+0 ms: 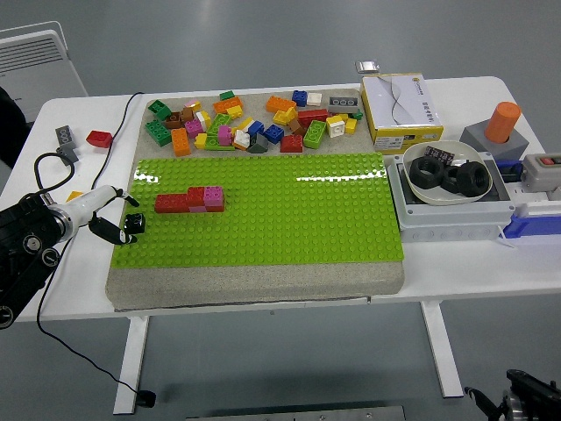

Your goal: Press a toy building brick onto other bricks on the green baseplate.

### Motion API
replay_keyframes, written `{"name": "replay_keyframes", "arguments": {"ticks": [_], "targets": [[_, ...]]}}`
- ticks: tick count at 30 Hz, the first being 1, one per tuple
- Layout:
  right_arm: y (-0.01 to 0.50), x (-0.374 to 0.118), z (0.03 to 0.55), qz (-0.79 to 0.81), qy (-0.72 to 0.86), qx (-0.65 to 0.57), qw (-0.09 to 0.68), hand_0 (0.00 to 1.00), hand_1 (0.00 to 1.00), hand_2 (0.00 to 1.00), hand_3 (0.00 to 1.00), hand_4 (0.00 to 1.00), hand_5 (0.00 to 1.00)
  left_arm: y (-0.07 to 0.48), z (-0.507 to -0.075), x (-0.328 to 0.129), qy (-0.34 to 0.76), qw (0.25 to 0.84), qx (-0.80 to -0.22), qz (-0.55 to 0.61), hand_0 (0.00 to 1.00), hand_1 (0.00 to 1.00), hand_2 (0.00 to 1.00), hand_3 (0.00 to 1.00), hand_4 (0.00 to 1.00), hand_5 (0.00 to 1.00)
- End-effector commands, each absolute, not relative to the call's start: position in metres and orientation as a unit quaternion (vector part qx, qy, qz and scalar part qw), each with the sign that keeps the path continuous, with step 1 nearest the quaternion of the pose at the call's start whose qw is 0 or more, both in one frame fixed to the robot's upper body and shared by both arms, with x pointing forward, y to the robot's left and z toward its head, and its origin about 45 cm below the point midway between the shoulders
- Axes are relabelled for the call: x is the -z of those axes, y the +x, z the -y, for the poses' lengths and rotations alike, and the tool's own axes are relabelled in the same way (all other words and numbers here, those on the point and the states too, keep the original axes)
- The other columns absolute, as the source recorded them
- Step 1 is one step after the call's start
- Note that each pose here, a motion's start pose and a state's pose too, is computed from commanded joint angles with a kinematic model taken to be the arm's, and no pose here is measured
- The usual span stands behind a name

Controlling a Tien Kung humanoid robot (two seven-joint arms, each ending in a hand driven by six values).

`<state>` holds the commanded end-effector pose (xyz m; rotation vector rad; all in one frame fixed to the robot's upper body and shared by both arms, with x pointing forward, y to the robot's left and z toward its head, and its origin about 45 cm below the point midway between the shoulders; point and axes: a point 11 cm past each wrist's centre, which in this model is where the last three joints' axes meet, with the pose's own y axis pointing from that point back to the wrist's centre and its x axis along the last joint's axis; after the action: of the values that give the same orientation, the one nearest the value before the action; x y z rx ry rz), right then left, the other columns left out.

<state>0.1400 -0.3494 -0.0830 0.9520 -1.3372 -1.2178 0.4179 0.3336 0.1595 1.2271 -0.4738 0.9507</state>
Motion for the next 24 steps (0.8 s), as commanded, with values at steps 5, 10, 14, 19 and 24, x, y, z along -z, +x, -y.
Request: {"name": "replay_keyframes", "arguments": {"ticks": [5, 10, 14, 19, 24], "targets": [[0.1423, 0.0823, 0.3499, 0.56, 0.399, 0.505, 0.522, 0.574, 0.605, 0.69, 0.861, 0.972, 0.998, 0.4178, -0.3333, -0.1592, 0.548, 0.689, -0.425, 0.21, 0.998, 0.998, 0.996, 0.637, 0.776, 0.152], [0.1425, 0.0823, 0.3501, 0.56, 0.399, 0.505, 0.522, 0.574, 0.605, 0.69, 0.861, 0.972, 0.998, 0.4174, -0.3328, -0.1591, 0.547, 0.691, -0.424, 0.208, 0.998, 0.998, 0.996, 0.637, 0.776, 0.152], [0.1429, 0.0821, 0.3504, 0.561, 0.399, 0.504, 0.522, 0.575, 0.605, 0.689, 0.86, 0.974, 0.998, 0.4176, -0.3317, -0.16, 0.545, 0.693, -0.424, 0.207, 0.998, 0.998, 0.98, 0.619, 0.771, 0.161], [0.1429, 0.082, 0.3508, 0.561, 0.399, 0.504, 0.522, 0.574, 0.605, 0.688, 0.858, 0.977, 0.998, 0.4175, -0.3305, -0.1606, 0.544, 0.695, -0.423, 0.206, 0.998, 0.998, 0.972, 0.603, 0.765, 0.163], [0.1427, 0.0821, 0.3508, 0.561, 0.399, 0.504, 0.522, 0.575, 0.604, 0.688, 0.858, 0.979, 0.998, 0.4175, -0.3293, -0.1615, 0.543, 0.697, -0.421, 0.205, 0.998, 0.996, 0.959, 0.577, 0.759, 0.167]]}}
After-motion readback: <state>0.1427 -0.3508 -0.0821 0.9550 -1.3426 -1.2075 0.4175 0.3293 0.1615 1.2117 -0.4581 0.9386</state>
